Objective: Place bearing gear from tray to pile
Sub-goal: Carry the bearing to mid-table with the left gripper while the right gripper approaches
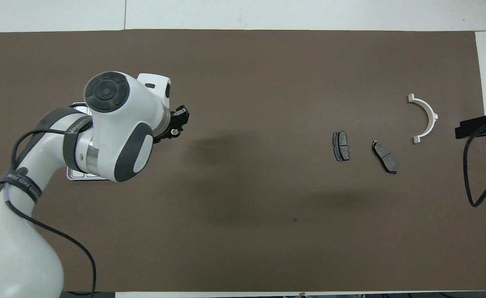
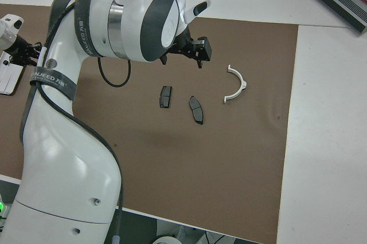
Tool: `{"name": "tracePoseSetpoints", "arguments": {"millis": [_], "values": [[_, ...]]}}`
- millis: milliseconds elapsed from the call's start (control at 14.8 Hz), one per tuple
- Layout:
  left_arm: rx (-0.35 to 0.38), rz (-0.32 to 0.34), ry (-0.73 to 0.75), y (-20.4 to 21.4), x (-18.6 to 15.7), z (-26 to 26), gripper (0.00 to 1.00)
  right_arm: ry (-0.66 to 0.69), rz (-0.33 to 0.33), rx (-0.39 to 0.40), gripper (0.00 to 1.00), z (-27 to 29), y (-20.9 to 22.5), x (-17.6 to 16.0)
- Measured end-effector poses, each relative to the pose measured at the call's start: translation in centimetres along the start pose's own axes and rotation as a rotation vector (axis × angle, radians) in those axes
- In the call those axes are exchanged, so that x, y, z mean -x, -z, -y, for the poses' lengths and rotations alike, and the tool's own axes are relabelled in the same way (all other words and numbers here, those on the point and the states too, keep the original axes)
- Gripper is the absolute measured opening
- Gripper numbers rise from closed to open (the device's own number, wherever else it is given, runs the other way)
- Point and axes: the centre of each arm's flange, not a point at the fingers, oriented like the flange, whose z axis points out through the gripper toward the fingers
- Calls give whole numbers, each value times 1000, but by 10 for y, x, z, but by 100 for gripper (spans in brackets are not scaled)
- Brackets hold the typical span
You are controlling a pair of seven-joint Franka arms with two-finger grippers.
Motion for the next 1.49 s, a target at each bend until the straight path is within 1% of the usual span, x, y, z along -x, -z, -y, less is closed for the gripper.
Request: {"name": "tracePoseSetpoints", "arguments": {"millis": [135,338,540,675,810,1013,1216,1351,1486], "values": [[-3,8,26,-8,25,-45,36,5,4,1,100,-17,-6,-1],[1,14,53,-34,55,-98,36,-4,12,1,100,-33,-20,-7],[-21,22,74,-77,74,-133,36,22,-18,9,100,-32,-34,-21],[-16,24,99,-89,80,-143,36,45,-30,11,100,-31,-53,-33],[0,35,115,-88,81,-146,36,54,-47,14,100,-28,-80,-48],[0,38,123,-89,81,-146,36,62,-66,16,100,-26,-116,-70],[-2,38,128,-96,84,-145,36,51,-59,14,100,-23,-131,-77],[-5,39,128,-99,88,-145,36,53,-53,11,99,-11,-141,-81],[-6,39,129,-100,88,-145,36,64,-55,9,100,3,-158,-90]]}}
